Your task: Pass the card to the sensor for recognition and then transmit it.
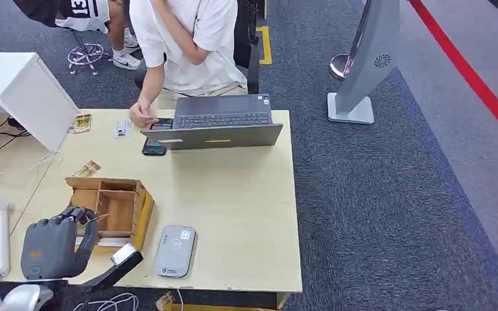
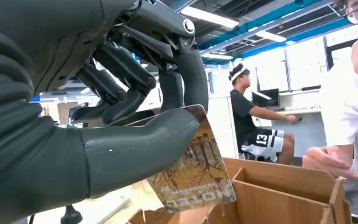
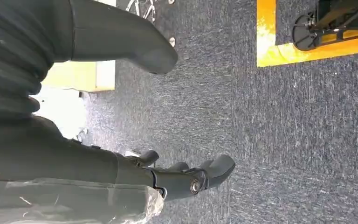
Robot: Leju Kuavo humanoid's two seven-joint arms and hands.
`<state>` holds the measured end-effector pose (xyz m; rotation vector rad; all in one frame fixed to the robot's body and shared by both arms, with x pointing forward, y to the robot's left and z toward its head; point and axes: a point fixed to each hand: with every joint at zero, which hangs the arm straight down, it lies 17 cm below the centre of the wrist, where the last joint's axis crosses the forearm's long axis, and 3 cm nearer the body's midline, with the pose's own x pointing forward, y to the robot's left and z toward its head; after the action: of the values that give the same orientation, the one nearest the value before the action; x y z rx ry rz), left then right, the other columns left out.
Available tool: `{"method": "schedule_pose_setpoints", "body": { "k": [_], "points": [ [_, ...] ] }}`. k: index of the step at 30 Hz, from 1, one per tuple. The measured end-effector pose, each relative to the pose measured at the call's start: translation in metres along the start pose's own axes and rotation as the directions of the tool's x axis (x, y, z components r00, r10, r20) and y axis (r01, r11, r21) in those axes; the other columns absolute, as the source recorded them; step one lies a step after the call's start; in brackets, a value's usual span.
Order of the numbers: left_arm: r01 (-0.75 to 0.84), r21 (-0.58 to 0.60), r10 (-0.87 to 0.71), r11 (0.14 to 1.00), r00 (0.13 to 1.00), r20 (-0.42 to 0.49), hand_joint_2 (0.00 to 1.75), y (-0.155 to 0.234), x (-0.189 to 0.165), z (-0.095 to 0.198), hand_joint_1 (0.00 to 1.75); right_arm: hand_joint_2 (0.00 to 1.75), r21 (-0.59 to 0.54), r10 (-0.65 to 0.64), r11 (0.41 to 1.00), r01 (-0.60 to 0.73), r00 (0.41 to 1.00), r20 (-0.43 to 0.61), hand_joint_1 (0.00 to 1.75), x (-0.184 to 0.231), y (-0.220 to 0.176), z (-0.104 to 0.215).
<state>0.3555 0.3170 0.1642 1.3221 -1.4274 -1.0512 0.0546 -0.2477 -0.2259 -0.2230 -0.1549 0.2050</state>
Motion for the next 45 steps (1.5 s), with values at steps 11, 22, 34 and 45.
{"method": "schedule_pose_setpoints", "body": {
  "k": [11, 22, 34, 45],
  "points": [
    [-0.002, 0.009, 0.002, 1.000, 1.000, 0.000, 1.75, 0.004, 0.001, -0.001, 1.75, 1.75, -0.001, -0.001, 1.000, 0.001, 1.000, 0.000, 0.00, 0.000, 0.000, 0.000],
    [-0.008, 0.010, 0.008, 1.000, 1.000, 0.002, 1.75, 0.004, 0.003, -0.001, 1.75, 1.75, -0.001, -0.001, 1.000, 0.001, 1.000, 0.000, 0.00, 0.000, 0.000, 0.000],
    [0.031, 0.158, -0.027, 0.987, 0.999, -0.028, 1.75, 0.069, 0.008, -0.053, 1.75, 1.75, 0.021, 0.022, 1.000, -0.022, 1.000, 0.020, 0.00, 0.004, 0.004, 0.000],
    [0.105, 0.397, -0.138, 0.912, 0.989, 0.054, 1.75, 0.171, 0.053, -0.149, 1.75, 1.75, 0.042, 0.023, 0.999, -0.023, 1.000, -0.001, 0.00, 0.002, 0.022, -0.010]
  ]
}}
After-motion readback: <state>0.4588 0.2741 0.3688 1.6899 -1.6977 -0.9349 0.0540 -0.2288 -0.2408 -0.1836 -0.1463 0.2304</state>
